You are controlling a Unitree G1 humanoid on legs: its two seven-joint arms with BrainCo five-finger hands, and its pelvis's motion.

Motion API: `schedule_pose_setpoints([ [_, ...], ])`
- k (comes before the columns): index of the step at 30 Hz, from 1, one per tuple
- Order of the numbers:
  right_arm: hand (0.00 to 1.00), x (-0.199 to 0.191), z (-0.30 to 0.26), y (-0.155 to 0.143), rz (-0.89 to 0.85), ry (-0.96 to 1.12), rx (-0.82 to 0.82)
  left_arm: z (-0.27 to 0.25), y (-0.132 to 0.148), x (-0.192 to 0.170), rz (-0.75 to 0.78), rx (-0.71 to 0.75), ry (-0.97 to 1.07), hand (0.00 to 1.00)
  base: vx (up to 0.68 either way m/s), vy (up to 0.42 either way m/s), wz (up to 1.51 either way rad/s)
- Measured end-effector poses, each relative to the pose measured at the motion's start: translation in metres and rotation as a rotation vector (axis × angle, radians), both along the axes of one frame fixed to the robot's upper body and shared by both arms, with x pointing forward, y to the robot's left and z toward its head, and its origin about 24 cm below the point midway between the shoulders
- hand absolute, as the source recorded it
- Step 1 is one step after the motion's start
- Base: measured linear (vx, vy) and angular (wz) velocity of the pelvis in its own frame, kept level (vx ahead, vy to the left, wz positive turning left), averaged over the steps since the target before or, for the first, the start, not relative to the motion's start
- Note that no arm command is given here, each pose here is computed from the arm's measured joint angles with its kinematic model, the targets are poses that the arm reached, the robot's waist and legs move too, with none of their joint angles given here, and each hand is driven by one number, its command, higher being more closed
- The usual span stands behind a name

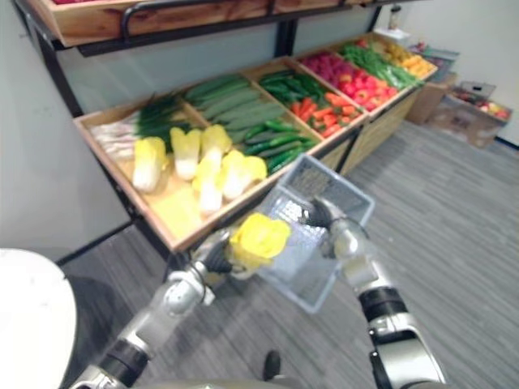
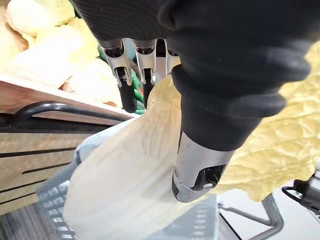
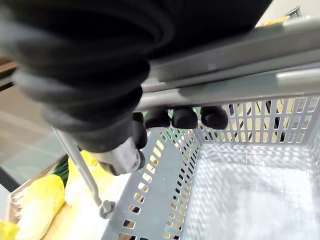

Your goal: Pick vegetable in the basket

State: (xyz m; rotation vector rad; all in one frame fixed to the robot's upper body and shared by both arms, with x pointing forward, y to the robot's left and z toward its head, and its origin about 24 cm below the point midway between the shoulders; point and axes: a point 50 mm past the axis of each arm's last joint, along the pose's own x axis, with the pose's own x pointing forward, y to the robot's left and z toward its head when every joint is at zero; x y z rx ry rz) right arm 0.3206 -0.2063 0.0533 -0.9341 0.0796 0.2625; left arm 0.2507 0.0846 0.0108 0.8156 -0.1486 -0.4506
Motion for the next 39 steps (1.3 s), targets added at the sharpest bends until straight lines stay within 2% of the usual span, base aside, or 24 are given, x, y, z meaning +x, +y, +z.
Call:
schedule_pose_setpoints([
  [17,1.00,-0.020,-0.008,0.012,0.148,0.077,0.037,0.001,-0.004,0.015,-0.010,0.050,-0.005,1.00,-0.01,0.010,-0.02],
  [29,1.00,-0.052,-0.041,0.017,0.171,0.218,0.172,0.009,-0.011,0.024,-0.028,0.050,-0.035,1.00,0.00,0.000,0.01],
  [35,1.00,-0.056,-0.043,0.023,0.194,0.231,0.213,0.007,-0.014,0.027,-0.039,0.062,-0.034,1.00,-0.02,0.017,0.07],
  [36,1.00,-0.056,-0.043,0.025,0.196,0.234,0.222,0.007,-0.014,0.027,-0.037,0.062,-0.034,0.00,0.00,0.000,0.00],
  [39,1.00,-0.058,-0.043,0.028,0.205,0.234,0.244,0.006,-0.015,0.026,-0.045,0.066,-0.031,0.00,0.00,0.000,0.00],
])
